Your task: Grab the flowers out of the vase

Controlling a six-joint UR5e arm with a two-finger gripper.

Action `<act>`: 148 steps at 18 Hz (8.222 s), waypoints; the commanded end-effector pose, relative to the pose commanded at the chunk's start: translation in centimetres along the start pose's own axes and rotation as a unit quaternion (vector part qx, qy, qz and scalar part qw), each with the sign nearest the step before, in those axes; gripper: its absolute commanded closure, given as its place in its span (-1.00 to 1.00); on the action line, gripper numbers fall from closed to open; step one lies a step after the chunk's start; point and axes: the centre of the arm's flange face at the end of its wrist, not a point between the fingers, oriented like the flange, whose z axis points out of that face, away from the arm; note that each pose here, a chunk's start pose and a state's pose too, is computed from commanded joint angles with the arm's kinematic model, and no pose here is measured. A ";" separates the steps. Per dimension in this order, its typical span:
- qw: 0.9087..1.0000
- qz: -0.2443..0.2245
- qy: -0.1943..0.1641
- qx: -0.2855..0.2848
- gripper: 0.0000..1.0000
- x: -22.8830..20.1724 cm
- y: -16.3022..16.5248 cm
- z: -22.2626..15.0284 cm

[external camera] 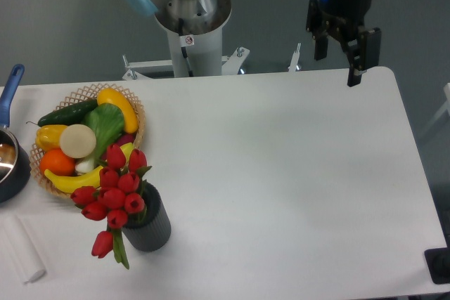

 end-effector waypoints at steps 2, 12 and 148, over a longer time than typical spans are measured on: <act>1.000 0.001 0.000 -0.001 -1.00 0.0 0.0 0.0; 0.994 -0.074 -0.045 0.067 -1.00 2.1 -1.0 1.8; 0.760 -0.374 0.082 0.525 0.21 -5.7 -14.3 1.7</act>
